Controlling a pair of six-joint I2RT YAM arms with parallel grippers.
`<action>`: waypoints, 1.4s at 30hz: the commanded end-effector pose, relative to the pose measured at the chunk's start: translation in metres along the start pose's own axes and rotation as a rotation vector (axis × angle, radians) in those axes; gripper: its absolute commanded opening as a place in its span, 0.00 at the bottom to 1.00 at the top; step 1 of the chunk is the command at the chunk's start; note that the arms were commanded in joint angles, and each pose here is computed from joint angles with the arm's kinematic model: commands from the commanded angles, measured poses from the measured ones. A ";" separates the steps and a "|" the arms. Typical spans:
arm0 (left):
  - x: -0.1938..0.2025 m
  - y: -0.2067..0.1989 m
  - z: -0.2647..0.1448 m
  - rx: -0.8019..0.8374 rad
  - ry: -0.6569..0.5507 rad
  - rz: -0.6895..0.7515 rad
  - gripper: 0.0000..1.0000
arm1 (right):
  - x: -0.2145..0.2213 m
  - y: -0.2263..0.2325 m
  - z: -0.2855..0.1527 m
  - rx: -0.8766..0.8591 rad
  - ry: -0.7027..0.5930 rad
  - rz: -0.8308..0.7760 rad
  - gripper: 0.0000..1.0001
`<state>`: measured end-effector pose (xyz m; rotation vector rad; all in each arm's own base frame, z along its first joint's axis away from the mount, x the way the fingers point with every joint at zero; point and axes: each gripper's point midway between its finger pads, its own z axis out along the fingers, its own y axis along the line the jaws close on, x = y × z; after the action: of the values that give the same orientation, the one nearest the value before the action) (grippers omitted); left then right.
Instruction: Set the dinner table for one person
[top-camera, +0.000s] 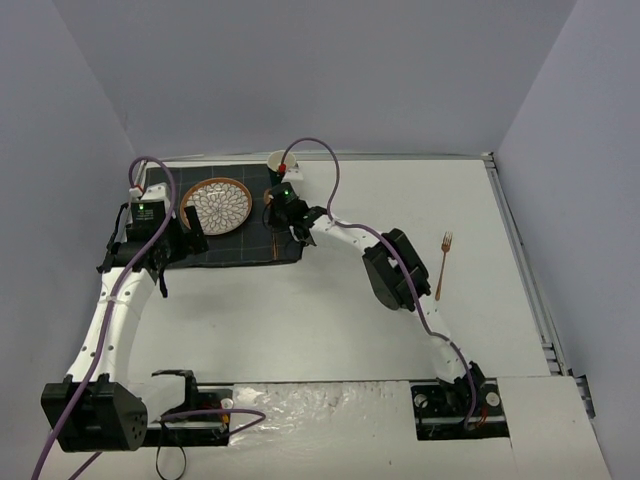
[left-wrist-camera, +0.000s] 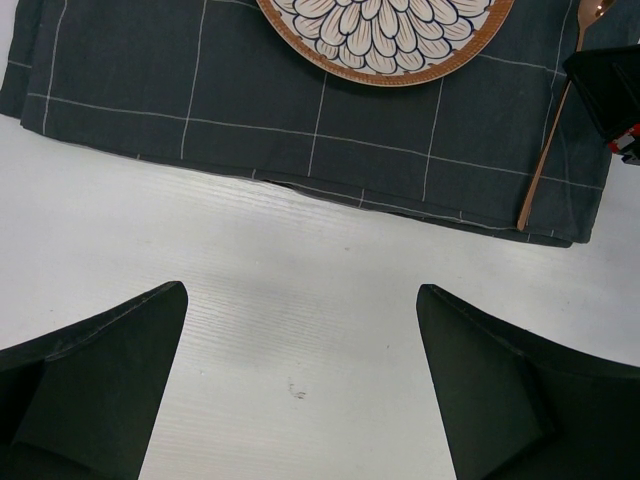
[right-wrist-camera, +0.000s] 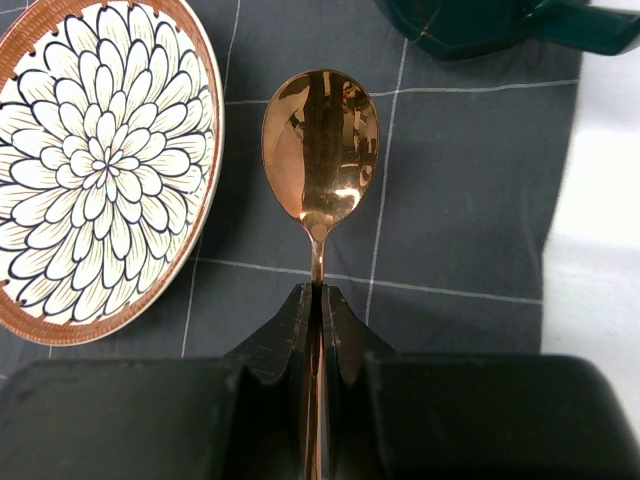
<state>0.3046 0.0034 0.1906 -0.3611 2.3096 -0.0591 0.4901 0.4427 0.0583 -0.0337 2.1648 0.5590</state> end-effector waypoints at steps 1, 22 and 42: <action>-0.015 -0.005 -0.009 0.024 -0.064 0.001 0.97 | -0.049 0.029 -0.005 -0.063 -0.148 0.041 0.00; -0.015 -0.008 -0.009 0.038 -0.060 0.000 0.97 | -0.021 0.000 0.016 0.025 -0.129 0.065 0.03; -0.012 -0.010 -0.006 0.050 -0.045 0.004 0.97 | -0.107 -0.026 -0.110 0.118 -0.272 -0.106 0.60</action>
<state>0.3046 -0.0013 0.1907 -0.3481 2.3138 -0.0907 0.4798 0.3990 0.0775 -0.0511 2.1135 0.3915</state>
